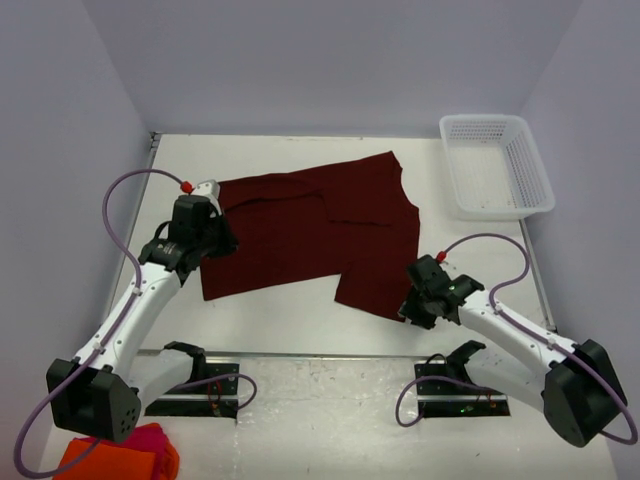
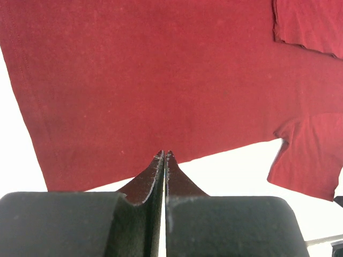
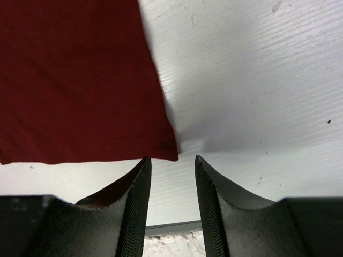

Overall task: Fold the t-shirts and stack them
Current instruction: Grap the side of the flattened tshirt closest away from the robot with both arms

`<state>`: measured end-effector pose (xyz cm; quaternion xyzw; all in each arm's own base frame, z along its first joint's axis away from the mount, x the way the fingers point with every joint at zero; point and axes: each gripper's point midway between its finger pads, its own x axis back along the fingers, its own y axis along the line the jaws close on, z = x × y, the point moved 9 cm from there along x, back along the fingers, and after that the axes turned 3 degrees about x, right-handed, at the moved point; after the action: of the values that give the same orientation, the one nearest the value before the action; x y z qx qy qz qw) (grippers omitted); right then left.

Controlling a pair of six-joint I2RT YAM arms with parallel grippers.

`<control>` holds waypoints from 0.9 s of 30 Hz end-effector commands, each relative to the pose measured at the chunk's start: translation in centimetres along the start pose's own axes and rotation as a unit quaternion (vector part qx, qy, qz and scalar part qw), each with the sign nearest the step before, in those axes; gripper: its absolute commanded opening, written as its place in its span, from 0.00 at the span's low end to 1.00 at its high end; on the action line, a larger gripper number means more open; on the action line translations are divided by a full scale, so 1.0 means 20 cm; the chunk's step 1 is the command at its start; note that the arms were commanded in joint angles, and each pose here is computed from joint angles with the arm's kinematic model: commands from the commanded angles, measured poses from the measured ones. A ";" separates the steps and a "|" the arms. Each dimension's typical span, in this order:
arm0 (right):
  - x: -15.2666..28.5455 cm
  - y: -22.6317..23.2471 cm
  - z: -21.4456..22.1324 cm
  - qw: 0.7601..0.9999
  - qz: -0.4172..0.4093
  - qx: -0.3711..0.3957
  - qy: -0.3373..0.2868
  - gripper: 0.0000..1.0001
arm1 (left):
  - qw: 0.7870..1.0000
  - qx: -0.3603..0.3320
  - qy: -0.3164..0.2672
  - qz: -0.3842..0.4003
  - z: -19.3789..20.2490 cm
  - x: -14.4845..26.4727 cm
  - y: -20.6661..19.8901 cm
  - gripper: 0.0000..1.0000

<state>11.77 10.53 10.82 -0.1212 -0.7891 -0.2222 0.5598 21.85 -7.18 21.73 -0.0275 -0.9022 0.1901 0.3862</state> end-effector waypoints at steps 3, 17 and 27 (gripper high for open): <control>0.00 0.05 -0.02 1.000 0.008 -0.005 -0.001 0.38 | 1.000 -0.013 -0.009 0.014 -0.03 0.05 -0.02 0.00; 0.01 0.14 -0.05 0.999 0.019 0.017 0.032 0.29 | 0.999 -0.018 -0.029 0.017 -0.05 0.11 -0.03 0.00; 0.01 0.08 0.00 0.998 0.047 0.018 0.045 0.38 | 0.999 -0.014 -0.017 0.036 -0.04 0.10 -0.04 0.00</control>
<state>12.73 12.11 11.03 -0.1237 -0.7648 -0.1876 0.6038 20.95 -7.08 22.61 -0.0398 -0.9039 0.1897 0.3812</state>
